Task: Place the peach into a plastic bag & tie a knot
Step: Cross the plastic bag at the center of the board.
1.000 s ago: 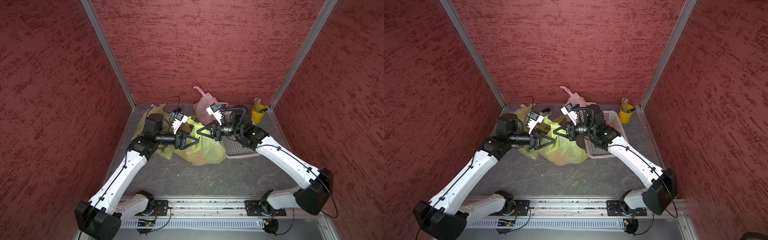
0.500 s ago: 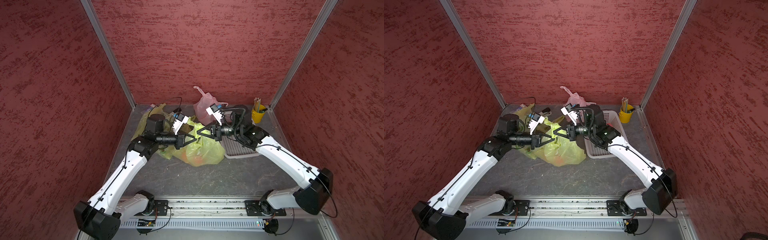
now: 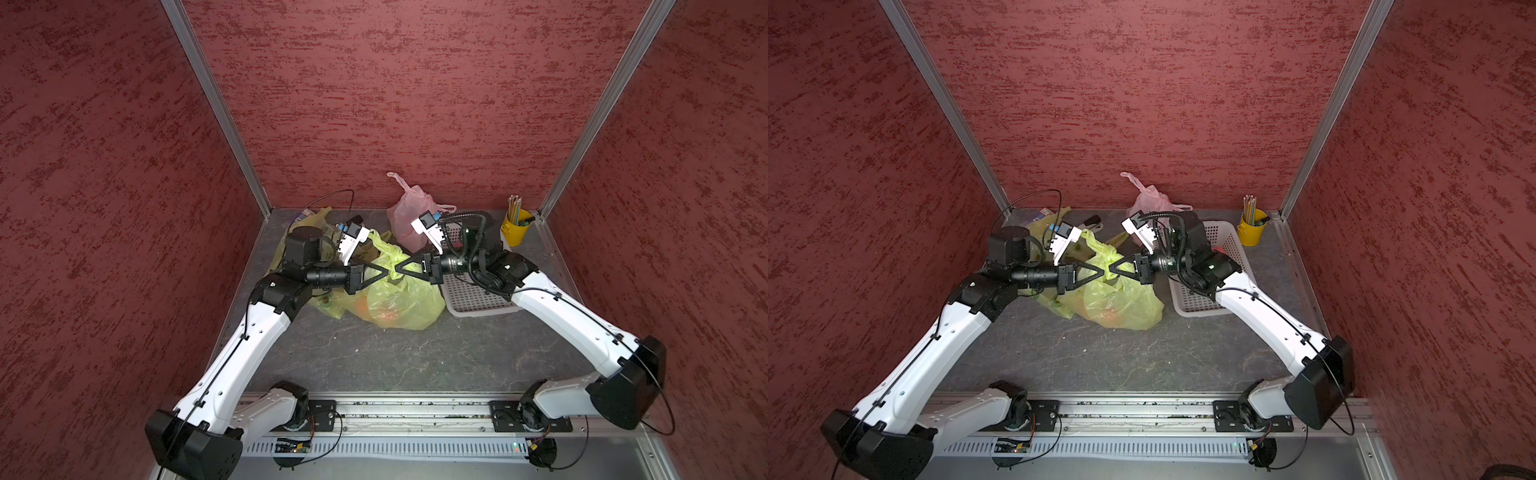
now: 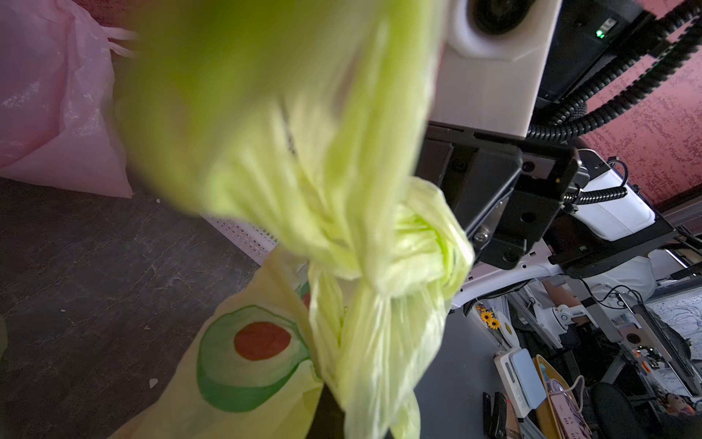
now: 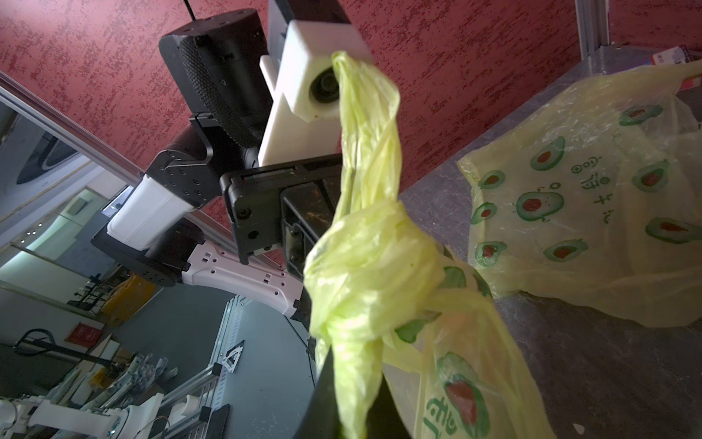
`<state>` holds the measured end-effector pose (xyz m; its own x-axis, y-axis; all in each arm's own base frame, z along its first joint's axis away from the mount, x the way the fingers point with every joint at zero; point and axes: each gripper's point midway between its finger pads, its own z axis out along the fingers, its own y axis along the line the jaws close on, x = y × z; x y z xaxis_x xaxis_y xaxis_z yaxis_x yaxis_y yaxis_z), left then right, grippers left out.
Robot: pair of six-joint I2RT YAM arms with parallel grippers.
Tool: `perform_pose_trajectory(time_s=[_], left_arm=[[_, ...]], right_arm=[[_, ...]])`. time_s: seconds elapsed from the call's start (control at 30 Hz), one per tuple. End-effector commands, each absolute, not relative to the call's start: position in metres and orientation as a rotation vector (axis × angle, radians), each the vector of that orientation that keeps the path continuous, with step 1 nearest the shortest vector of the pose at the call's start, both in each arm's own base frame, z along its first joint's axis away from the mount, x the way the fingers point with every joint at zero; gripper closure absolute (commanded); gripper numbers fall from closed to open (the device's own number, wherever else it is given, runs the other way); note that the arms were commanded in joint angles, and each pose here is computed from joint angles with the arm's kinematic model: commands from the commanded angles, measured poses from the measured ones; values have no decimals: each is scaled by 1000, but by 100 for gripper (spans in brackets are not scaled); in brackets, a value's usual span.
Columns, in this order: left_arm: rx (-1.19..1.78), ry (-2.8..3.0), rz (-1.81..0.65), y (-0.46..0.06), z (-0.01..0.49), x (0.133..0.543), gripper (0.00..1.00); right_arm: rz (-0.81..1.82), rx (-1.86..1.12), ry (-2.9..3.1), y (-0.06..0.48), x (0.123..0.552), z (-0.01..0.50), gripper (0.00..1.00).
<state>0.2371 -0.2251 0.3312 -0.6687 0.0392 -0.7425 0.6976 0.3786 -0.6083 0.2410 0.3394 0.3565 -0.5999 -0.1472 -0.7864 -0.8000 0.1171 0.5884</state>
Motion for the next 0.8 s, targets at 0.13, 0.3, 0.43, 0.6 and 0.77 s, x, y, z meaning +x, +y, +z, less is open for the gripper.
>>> perform_pose_trajectory(time_s=[0.13, 0.3, 0.43, 0.6, 0.77], left_arm=[[666, 1923, -1356, -226, 358, 228, 100], [673, 1932, -1370, -229, 356, 227, 100], [666, 1938, -1369, -228, 354, 230, 100], [653, 1941, -1362, -227, 354, 234, 100], [640, 1933, -1353, -223, 358, 238, 100]], right_arm=[[1429, -887, 1837, 336, 254, 365, 75], [1444, -896, 1833, 337, 253, 366, 72], [1459, -913, 1820, 337, 250, 367, 70], [1470, -935, 1812, 336, 244, 369, 79], [1463, -943, 1818, 334, 242, 368, 79]])
